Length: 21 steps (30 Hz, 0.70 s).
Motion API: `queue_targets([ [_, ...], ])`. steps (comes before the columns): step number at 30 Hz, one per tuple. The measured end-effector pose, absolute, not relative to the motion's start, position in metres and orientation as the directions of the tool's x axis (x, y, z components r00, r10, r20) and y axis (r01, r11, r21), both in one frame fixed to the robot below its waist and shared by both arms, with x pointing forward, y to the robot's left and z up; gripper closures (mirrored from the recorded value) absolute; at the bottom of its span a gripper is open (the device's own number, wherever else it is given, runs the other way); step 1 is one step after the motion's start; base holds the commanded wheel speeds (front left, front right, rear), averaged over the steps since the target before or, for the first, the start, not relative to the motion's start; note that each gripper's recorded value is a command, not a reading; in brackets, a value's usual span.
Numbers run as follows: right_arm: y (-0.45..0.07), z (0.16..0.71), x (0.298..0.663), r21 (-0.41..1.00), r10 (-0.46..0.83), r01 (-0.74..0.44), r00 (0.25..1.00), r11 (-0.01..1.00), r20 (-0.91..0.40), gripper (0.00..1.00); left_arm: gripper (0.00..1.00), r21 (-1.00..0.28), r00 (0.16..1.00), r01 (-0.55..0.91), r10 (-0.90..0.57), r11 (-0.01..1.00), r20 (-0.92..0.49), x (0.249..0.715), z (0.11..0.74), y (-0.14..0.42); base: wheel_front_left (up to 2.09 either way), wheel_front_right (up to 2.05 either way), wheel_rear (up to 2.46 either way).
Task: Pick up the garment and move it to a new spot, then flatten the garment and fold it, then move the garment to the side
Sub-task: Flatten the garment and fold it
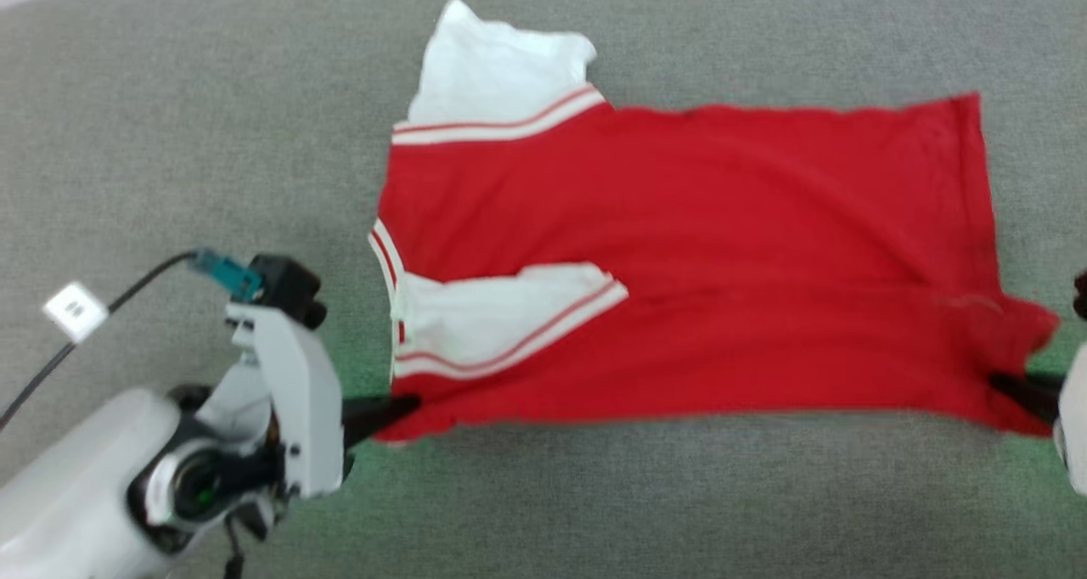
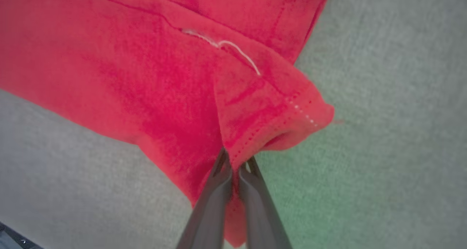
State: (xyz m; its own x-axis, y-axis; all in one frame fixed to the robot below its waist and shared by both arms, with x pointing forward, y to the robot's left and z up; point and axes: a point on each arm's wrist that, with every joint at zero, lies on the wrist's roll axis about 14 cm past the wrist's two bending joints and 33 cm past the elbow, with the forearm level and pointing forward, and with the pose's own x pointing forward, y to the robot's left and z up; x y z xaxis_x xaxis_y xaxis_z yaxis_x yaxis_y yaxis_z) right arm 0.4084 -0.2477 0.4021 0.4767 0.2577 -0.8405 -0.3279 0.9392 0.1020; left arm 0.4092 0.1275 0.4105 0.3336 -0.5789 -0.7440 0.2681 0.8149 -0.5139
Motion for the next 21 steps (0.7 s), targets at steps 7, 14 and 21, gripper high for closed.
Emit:
queue_targets([
  [7,-0.256,0.397,0.379,0.121,0.259,-0.322,0.433,0.939,-0.863,1.00,1.00,-0.525,0.315,0.237,-0.576,0.817,-0.754,0.376,0.416,0.135,0.00,0.00,0.00],
  [14,-0.242,0.414,0.383,0.160,0.312,-0.312,0.535,0.937,-0.785,0.00,0.31,-0.541,0.351,0.234,-0.589,0.808,-0.727,0.365,0.420,0.130,0.00,0.00,0.00],
  [21,-0.242,0.468,0.422,0.130,0.302,-0.280,0.753,0.951,-0.585,0.00,0.00,-0.526,0.516,0.290,-0.593,0.800,-0.618,0.385,0.450,0.130,0.00,0.00,0.00],
])
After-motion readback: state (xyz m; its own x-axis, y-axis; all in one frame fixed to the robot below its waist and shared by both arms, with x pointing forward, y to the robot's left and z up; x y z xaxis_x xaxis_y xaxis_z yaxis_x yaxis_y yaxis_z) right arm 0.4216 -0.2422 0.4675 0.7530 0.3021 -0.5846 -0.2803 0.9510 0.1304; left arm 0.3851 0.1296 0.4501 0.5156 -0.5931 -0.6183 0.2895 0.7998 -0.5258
